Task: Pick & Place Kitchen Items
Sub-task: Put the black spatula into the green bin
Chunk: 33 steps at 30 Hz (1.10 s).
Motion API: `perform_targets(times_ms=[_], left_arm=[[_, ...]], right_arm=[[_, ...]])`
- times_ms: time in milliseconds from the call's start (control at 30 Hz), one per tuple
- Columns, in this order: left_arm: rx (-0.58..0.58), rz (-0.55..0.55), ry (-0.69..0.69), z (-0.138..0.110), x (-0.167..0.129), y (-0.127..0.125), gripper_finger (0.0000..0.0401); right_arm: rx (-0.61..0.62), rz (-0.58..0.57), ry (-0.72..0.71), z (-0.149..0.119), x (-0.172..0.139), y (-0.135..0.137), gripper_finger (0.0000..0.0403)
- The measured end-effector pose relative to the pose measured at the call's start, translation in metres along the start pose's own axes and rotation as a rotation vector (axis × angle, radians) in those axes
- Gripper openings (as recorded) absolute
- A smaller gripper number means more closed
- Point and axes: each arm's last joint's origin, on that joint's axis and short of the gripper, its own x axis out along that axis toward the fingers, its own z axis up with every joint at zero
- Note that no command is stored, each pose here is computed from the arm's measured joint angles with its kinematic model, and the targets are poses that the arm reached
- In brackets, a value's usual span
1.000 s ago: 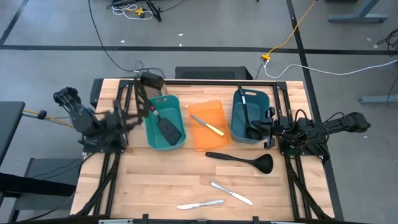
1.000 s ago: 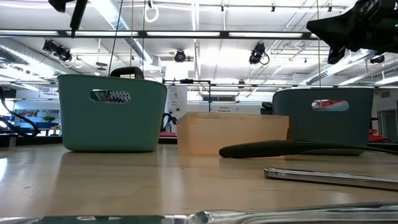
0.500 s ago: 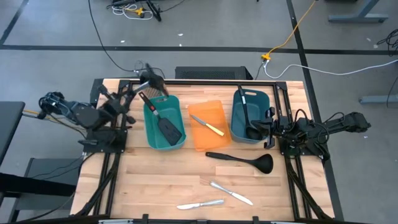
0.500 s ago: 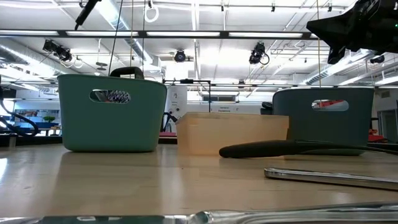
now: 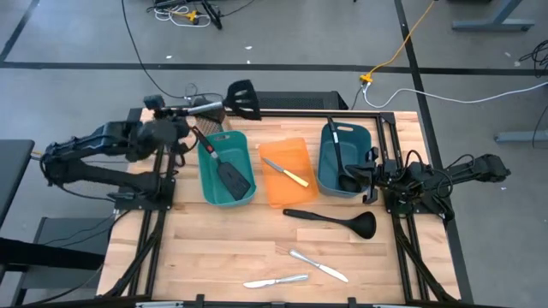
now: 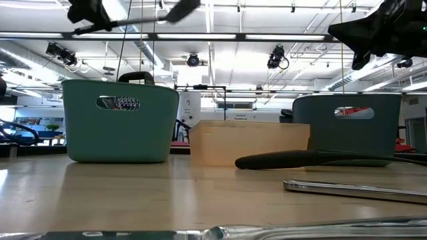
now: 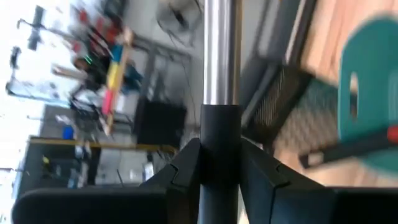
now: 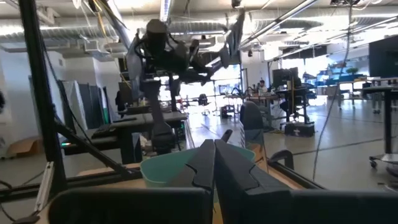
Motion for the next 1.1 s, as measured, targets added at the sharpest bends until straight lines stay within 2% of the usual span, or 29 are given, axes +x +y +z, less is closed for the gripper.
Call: perform_targets(times_ms=[200,467,767,967,1100], left_arm=[[0.122,-0.07,0.108,-0.01,0.011,0.002,0.0084],[0.339,-0.043,0.223,-0.023,0.008,0.001,0.0084],[0.434,-0.086,0.151,-0.016,0.004,-0.008,0.0084],[0.583,-0.148,0.179,-0.009,0.004,-0.023,0.0084],[0.645,-0.133,0.205,-0.004,0.003,-0.033,0.0084]], right_arm=[[-0.006,-0.007,0.008,-0.001,0.0,0.0,0.0013],[-0.007,-0.008,0.008,-0.001,0.0,0.0,0.0013],[-0.007,-0.008,0.009,-0.001,0.0,0.0,0.0013],[-0.007,-0.008,0.009,-0.001,0.0,0.0,0.0013],[-0.007,-0.008,0.008,-0.001,0.0,0.0,0.0013]])
